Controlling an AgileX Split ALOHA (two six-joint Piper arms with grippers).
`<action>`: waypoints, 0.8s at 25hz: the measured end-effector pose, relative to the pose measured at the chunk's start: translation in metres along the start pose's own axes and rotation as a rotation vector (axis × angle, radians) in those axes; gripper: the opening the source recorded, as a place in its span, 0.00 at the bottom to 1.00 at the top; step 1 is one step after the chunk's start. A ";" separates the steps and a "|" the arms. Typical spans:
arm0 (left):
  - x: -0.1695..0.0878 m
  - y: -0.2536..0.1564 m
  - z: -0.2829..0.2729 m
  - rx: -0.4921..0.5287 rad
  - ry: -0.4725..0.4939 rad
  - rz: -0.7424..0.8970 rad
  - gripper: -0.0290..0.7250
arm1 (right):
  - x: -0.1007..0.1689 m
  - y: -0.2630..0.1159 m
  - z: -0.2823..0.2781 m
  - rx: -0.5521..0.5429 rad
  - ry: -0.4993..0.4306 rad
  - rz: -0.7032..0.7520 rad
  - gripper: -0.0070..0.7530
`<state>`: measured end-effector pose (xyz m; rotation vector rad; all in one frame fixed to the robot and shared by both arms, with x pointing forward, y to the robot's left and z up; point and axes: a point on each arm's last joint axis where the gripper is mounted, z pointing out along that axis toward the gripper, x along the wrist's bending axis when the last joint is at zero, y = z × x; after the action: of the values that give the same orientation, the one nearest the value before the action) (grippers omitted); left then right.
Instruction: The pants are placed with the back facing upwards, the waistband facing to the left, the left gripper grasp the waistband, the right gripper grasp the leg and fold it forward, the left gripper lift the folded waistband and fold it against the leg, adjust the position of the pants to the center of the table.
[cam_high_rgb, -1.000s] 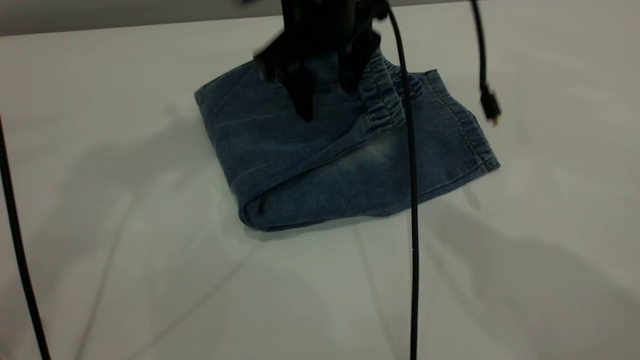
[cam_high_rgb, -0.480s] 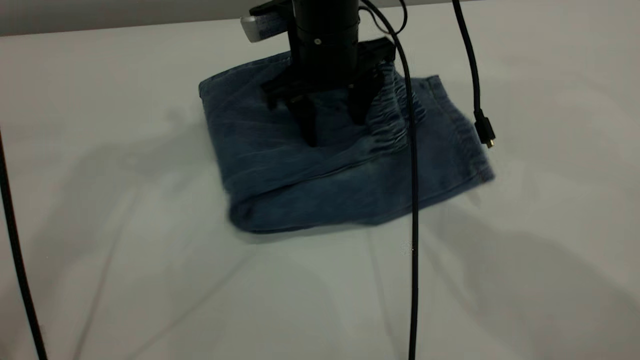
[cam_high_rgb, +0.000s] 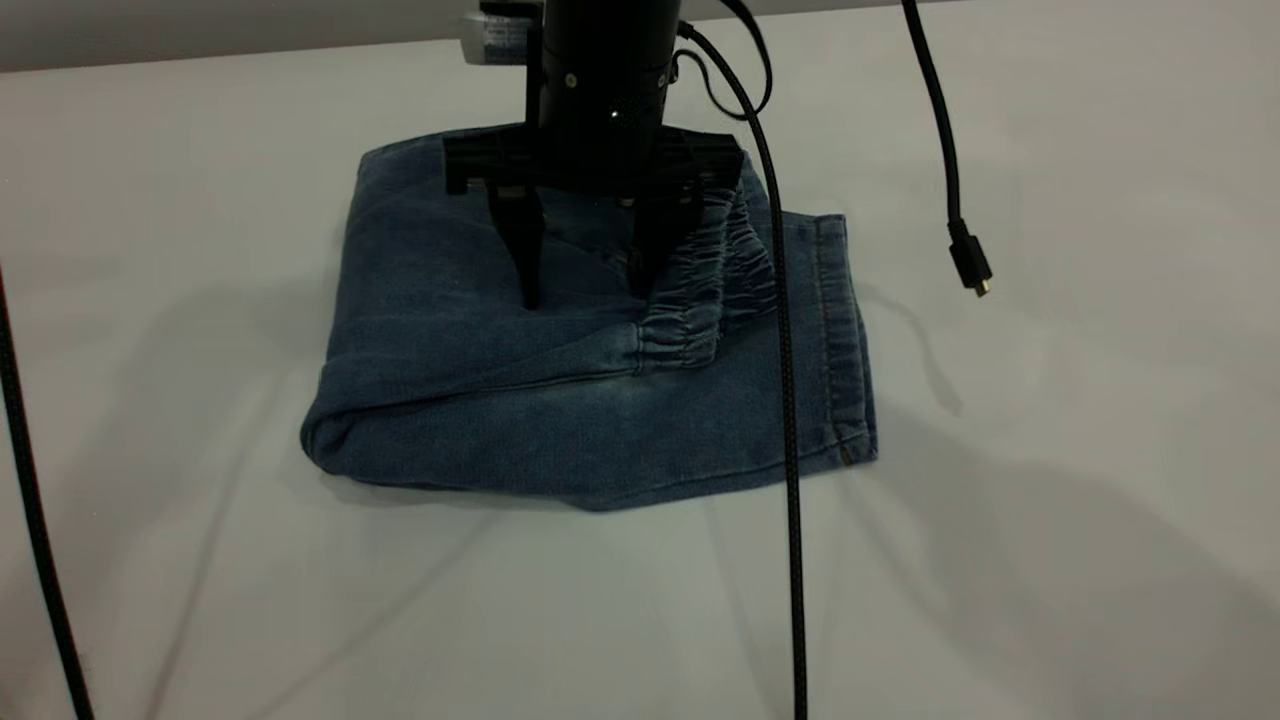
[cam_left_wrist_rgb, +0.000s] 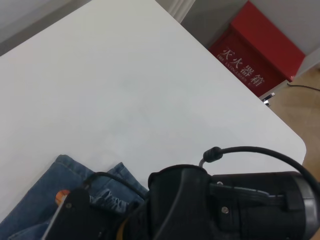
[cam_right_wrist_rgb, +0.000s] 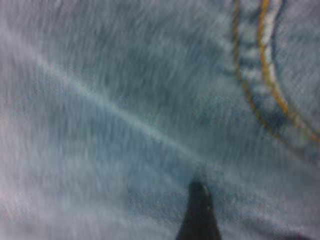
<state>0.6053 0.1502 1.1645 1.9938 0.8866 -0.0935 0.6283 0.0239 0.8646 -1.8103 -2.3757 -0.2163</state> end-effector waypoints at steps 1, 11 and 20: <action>0.000 0.000 0.000 0.001 -0.001 0.000 0.81 | -0.001 -0.001 -0.008 0.009 -0.025 -0.019 0.63; -0.029 0.003 -0.035 -0.019 0.055 0.088 0.81 | 0.009 -0.001 -0.145 -0.243 -0.133 -0.261 0.59; -0.075 -0.006 -0.118 -0.064 0.411 0.076 0.77 | 0.014 -0.089 -0.280 -0.394 0.045 -0.441 0.59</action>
<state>0.5144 0.2023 1.2573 2.0174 1.0523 0.3968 0.5470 -0.0433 1.1397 -1.3502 -2.8208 -0.8137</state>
